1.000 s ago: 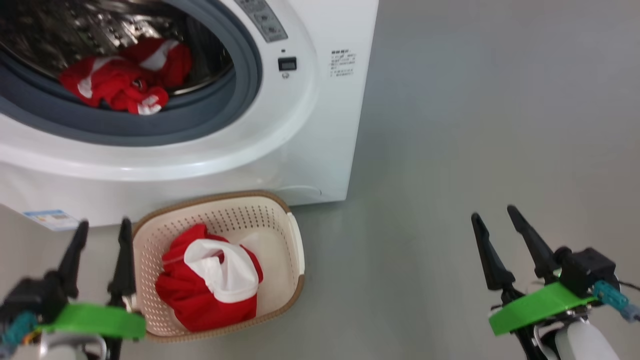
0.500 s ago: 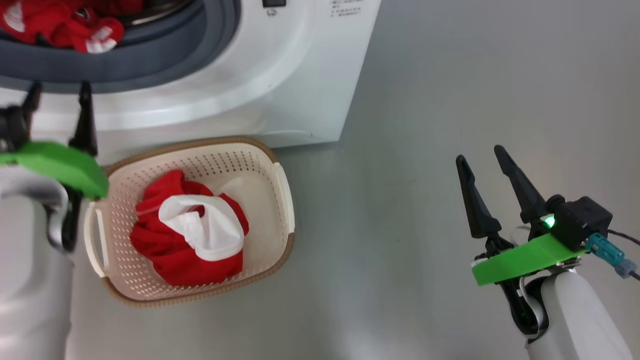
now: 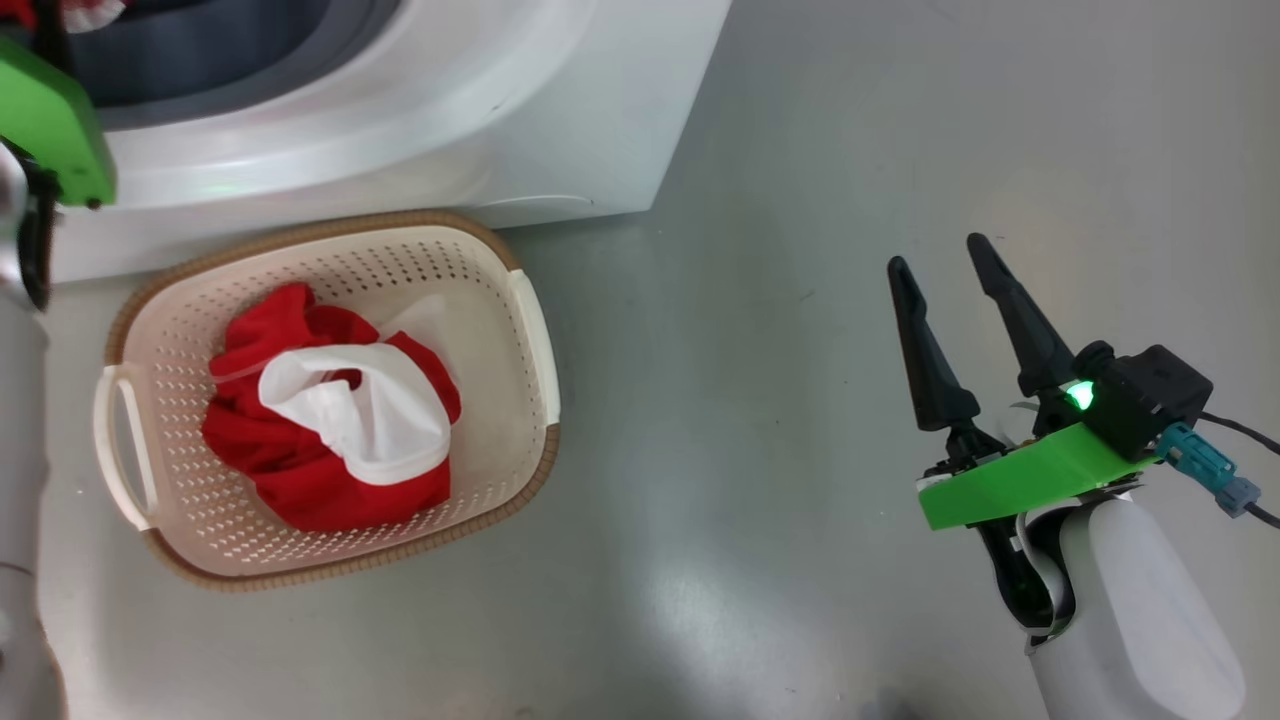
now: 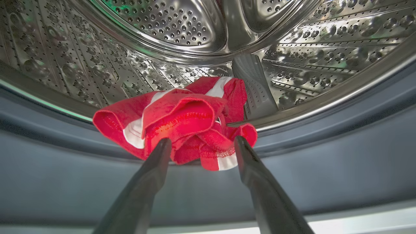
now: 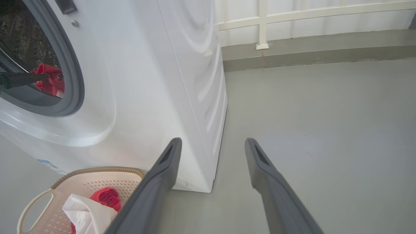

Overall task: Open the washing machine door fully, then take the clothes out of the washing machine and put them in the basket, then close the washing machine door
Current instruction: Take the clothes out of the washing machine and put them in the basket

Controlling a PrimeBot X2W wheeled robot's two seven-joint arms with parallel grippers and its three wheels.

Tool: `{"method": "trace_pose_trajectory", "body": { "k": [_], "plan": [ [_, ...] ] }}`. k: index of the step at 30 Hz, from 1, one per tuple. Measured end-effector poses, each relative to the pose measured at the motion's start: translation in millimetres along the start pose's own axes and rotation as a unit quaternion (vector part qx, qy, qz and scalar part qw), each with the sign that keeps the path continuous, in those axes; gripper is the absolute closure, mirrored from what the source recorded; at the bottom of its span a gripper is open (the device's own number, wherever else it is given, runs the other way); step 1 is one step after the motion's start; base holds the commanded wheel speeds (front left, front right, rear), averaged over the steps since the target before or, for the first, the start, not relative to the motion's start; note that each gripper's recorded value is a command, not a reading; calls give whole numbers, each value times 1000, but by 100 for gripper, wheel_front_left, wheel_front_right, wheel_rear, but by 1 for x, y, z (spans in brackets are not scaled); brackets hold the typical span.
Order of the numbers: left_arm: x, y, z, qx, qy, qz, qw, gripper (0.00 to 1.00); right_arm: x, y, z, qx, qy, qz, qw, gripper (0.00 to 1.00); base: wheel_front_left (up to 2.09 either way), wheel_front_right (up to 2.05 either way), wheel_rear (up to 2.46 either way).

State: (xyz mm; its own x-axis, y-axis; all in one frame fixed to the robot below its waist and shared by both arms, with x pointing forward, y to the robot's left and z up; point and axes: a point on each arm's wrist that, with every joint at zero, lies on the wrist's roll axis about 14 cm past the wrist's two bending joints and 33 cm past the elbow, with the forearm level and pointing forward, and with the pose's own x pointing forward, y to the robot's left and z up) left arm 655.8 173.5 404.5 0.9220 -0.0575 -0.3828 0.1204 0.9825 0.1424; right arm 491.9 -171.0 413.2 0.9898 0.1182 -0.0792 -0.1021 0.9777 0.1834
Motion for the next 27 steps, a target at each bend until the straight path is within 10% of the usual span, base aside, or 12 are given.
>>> {"method": "trace_pose_trajectory", "body": {
  "k": [24,27],
  "plan": [
    [48,1,-18,49,60,13,997,0,-7,-18,-3,-7,8,-30,1000,0,0,0,0],
    [49,-2,-19,49,55,7,997,82,-10,-20,-1,-8,6,-34,999,0,0,0,0]
  ]
}}
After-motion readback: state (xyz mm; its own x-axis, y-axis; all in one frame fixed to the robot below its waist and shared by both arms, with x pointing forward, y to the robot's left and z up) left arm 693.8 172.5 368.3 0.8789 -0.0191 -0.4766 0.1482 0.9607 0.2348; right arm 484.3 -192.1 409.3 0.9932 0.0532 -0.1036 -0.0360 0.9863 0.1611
